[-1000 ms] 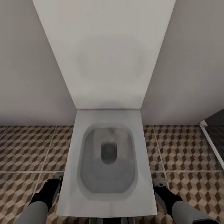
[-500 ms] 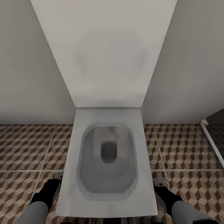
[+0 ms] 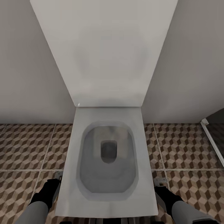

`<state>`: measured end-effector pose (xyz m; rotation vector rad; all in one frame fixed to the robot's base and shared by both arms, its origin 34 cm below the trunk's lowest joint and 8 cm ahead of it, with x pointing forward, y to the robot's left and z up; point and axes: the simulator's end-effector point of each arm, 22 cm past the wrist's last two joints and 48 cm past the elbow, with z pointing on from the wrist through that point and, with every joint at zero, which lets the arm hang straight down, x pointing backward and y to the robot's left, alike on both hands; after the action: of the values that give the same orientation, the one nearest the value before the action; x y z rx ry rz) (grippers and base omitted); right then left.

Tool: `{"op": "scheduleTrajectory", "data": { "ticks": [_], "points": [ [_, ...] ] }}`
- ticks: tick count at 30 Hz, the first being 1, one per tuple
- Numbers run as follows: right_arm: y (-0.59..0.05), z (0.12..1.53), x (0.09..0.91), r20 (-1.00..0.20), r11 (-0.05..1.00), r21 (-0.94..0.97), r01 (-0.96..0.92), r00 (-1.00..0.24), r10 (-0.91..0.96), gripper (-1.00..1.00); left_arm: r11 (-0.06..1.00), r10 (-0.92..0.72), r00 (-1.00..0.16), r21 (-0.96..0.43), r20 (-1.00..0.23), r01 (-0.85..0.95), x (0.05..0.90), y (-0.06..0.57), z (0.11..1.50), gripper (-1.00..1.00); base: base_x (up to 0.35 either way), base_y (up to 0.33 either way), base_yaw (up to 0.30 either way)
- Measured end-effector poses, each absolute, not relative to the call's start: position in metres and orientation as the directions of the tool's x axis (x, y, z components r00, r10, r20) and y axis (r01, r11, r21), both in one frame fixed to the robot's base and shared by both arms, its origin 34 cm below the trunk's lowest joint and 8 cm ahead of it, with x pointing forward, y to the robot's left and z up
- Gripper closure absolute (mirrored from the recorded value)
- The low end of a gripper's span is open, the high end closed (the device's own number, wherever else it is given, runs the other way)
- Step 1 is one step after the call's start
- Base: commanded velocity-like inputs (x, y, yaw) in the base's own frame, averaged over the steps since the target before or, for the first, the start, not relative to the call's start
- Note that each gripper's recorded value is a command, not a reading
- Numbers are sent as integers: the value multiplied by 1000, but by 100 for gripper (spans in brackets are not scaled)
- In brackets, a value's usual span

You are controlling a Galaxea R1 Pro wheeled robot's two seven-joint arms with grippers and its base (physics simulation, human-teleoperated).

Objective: Take the four mousetraps from the cabinet in the bathroom and place them on the bathroom floor. Make sure all four end up on the same floor surface, and ensure that at least two of them are either under or directly next to the same bathroom sink.

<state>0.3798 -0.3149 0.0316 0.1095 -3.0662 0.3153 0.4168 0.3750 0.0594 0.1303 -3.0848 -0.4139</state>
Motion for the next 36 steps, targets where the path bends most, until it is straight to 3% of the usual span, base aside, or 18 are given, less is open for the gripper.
{"op": "scheduleTrajectory", "data": {
  "ticks": [36],
  "points": [
    [-315,24,369,88,976,-199,-84,-994,-68,100,962,-88,-995,264,40,-75,406,374,51,100,0,0,0]
  ]
}}
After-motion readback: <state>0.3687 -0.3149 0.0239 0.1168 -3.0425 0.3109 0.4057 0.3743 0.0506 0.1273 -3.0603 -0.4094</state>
